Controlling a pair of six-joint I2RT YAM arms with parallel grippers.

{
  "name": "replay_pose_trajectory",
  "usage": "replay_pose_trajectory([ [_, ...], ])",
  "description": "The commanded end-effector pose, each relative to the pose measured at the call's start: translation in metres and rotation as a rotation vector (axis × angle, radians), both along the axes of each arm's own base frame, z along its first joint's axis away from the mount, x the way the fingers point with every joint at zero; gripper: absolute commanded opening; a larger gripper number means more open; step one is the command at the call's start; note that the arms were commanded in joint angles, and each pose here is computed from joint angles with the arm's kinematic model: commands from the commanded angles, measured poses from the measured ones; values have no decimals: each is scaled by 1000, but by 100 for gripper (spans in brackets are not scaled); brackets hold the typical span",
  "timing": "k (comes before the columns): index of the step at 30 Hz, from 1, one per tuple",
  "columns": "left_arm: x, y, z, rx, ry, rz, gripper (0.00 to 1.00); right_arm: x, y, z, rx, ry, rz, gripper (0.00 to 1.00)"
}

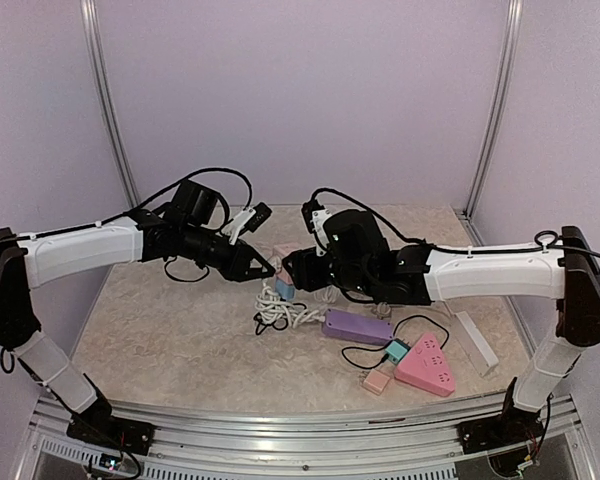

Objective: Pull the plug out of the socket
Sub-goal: Remove the plug from the socket.

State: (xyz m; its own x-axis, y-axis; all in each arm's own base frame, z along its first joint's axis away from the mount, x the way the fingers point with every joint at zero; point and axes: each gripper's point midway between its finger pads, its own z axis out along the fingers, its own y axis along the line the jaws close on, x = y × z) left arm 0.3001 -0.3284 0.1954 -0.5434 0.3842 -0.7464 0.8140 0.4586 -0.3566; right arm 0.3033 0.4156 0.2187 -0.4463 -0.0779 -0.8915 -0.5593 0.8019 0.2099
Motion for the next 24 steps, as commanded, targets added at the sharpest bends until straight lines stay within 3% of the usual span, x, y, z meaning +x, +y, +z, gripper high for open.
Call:
replay_pose_trajectory([
  [1,3,-9,15,16,-97,4,0,0,10,33,26,-68,-11,0],
  [8,-2,-13,4,121,-185,26,0,13,4,19,-17,-4,-115,0],
  [16,-6,-16,6,108,-176,8,0,13,6,15,15,27,-110,0],
  [24,-18,-14,27,-8,-116,-111,0,2,7,32,219,40,72,0],
])
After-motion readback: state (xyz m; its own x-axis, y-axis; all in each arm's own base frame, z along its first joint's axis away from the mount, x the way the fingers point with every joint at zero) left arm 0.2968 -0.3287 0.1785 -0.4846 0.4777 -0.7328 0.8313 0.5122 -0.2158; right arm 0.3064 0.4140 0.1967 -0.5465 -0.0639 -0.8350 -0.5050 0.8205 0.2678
